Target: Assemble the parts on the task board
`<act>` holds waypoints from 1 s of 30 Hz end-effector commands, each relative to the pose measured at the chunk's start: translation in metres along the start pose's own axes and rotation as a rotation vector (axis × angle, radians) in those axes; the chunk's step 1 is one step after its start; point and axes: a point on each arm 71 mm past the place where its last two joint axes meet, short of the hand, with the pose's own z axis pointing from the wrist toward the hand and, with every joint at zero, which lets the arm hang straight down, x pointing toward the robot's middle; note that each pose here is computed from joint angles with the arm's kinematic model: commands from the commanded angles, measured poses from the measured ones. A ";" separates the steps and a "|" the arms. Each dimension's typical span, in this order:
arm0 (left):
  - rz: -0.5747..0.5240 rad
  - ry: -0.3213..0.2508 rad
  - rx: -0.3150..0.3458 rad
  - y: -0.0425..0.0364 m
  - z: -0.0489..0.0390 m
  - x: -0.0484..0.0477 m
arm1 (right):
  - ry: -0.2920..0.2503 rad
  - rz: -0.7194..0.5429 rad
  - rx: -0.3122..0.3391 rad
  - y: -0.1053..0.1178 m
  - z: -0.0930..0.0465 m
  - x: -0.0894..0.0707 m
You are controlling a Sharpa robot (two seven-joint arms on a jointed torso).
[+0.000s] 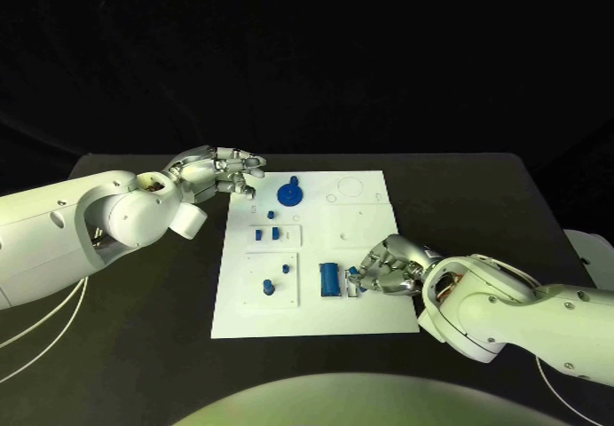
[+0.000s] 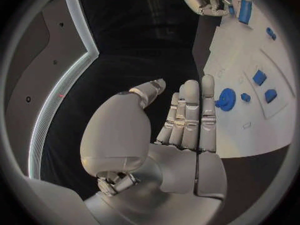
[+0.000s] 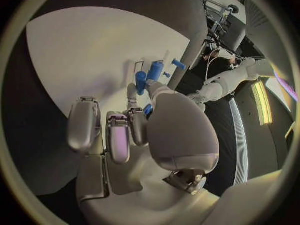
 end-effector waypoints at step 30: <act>-0.008 0.019 0.003 0.0000 0.0007 0.0026 | 0.053 -0.083 -0.004 0.000 0.011 0.007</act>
